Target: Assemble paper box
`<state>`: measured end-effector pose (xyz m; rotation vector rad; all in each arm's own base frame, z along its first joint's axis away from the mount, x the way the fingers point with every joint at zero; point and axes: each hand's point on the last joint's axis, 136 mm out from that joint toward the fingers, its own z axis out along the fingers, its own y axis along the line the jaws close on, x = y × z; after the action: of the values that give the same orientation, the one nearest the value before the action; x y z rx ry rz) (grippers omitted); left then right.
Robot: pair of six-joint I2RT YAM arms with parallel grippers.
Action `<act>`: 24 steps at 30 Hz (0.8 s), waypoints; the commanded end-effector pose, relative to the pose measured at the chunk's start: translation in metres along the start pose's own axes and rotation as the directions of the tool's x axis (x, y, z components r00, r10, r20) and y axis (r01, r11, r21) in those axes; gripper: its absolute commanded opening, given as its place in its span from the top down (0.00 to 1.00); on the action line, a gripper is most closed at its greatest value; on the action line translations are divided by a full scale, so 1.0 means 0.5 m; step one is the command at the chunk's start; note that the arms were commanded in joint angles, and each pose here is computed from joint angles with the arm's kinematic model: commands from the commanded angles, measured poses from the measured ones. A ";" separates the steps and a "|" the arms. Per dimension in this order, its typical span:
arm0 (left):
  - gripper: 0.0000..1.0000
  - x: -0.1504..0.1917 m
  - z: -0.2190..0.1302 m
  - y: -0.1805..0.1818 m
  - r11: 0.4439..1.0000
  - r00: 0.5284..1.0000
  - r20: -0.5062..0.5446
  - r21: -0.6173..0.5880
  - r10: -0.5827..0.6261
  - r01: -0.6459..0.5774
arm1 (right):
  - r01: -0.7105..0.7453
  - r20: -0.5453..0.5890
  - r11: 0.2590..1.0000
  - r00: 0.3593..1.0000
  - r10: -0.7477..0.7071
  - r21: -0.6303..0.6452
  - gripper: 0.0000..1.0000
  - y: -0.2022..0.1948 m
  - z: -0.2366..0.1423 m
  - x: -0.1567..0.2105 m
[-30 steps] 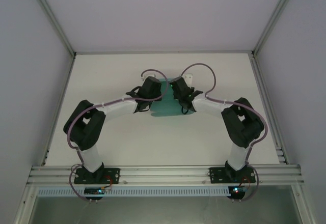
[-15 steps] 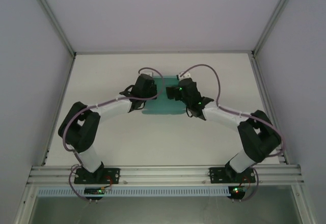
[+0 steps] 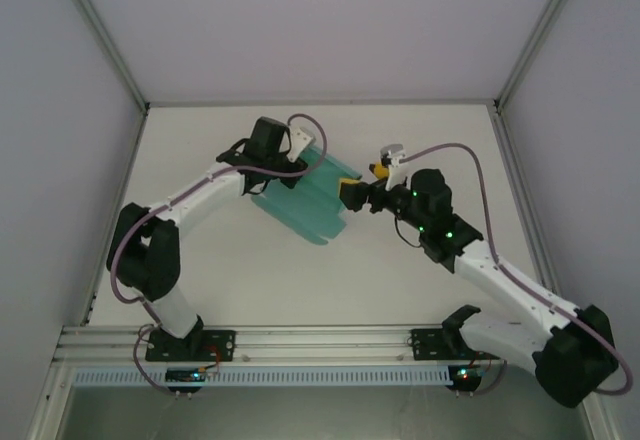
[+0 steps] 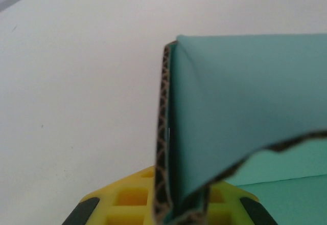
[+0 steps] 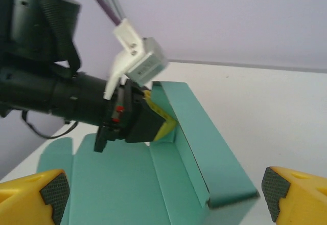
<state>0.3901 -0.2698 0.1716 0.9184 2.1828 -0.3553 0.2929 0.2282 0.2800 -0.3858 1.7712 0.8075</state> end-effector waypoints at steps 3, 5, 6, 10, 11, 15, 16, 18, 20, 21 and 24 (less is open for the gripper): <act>1.00 0.149 -0.016 -0.113 0.861 0.826 -0.263 0.260 0.499 -0.438 | -0.078 -0.183 0.969 0.975 0.123 0.234 0.01 -0.100 -0.057 0.097; 1.00 0.166 -0.010 -0.107 0.843 0.767 -0.349 0.235 0.538 -0.484 | -0.117 -0.208 0.937 0.959 0.193 0.328 0.01 -0.146 -0.083 0.117; 1.00 0.169 -0.007 -0.104 0.841 0.748 -0.387 0.220 0.540 -0.494 | -0.141 -0.210 0.918 0.950 0.230 0.370 0.01 -0.167 -0.094 0.125; 1.00 0.194 0.005 -0.114 0.815 0.670 -0.472 0.247 0.573 -0.524 | -0.237 -0.201 0.865 0.914 0.353 0.442 0.01 -0.217 -0.126 0.153; 1.00 0.200 0.011 -0.115 0.806 0.652 -0.484 0.248 0.584 -0.537 | -0.251 -0.194 0.856 0.909 0.369 0.452 0.01 -0.226 -0.131 0.157; 1.00 0.211 0.054 -0.120 0.786 0.603 -0.527 0.242 0.599 -0.569 | -0.291 -0.158 0.790 0.887 0.435 0.539 0.01 -0.273 -0.159 0.172; 1.00 0.213 0.070 -0.122 0.780 0.586 -0.542 0.242 0.602 -0.577 | -0.298 -0.148 0.776 0.883 0.445 0.557 0.01 -0.283 -0.166 0.173; 1.00 0.221 0.099 -0.115 0.761 0.539 -0.588 0.221 0.603 -0.610 | -0.306 -0.136 0.756 0.878 0.459 0.578 0.01 -0.298 -0.175 0.178; 1.00 0.236 0.127 -0.108 0.732 0.474 -0.642 0.207 0.603 -0.649 | -0.315 -0.124 0.743 0.874 0.470 0.591 0.01 -0.309 -0.182 0.181; 1.00 0.244 0.139 -0.106 0.719 0.448 -0.660 0.205 0.603 -0.664 | -0.319 -0.121 0.738 0.872 0.475 0.594 0.01 -0.313 -0.185 0.184; 1.00 0.261 0.177 -0.109 0.690 0.408 -0.685 0.193 0.604 -0.697 | -0.340 -0.105 0.724 0.864 0.493 0.600 0.01 -0.326 -0.190 0.193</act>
<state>0.3298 -0.2939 0.0298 1.9654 2.1942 0.4914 0.2989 0.0619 0.1624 0.3077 2.2666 0.4799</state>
